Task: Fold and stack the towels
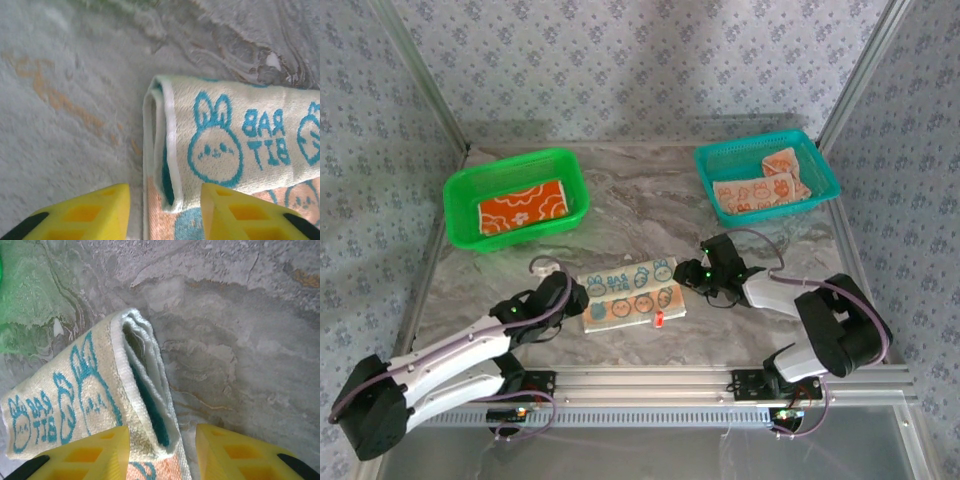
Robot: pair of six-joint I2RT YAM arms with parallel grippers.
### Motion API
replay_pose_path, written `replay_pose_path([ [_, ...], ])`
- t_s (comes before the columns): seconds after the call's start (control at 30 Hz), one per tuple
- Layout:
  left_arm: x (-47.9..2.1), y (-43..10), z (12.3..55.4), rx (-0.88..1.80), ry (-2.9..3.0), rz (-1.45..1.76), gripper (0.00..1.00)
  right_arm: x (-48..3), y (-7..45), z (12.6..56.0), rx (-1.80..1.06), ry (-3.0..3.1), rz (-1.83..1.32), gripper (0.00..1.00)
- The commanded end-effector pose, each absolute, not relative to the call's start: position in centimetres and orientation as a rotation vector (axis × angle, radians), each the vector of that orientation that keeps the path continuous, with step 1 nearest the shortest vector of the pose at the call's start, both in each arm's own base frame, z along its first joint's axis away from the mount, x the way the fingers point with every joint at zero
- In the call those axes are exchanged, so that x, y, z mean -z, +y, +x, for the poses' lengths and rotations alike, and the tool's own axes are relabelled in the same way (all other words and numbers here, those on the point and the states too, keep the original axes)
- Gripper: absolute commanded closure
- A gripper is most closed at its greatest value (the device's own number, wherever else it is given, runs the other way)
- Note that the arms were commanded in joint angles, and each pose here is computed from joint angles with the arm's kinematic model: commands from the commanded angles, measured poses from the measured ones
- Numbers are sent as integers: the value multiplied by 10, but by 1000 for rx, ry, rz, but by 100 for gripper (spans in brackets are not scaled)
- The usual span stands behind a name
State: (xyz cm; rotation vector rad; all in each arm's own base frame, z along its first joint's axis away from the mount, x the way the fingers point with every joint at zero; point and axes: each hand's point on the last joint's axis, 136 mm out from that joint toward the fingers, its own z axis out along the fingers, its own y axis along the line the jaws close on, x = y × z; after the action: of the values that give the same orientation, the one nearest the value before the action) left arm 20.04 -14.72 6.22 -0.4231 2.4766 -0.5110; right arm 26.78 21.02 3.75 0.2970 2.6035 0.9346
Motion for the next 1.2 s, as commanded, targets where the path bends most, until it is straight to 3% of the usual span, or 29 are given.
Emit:
replay_pose_path([
  [0.0, -64, -160, 194, 661, 2531, -708, 61, -52, 214, 267, -945, 2601, 234, 59],
  [0.47, -56, -150, 192, 702, 2467, -1228, 62, -57, 216, 266, -952, 2601, 170, 59],
  [1.17, -54, -162, 201, 772, 2471, -1369, 65, -51, 218, 264, -967, 2610, 164, 60],
])
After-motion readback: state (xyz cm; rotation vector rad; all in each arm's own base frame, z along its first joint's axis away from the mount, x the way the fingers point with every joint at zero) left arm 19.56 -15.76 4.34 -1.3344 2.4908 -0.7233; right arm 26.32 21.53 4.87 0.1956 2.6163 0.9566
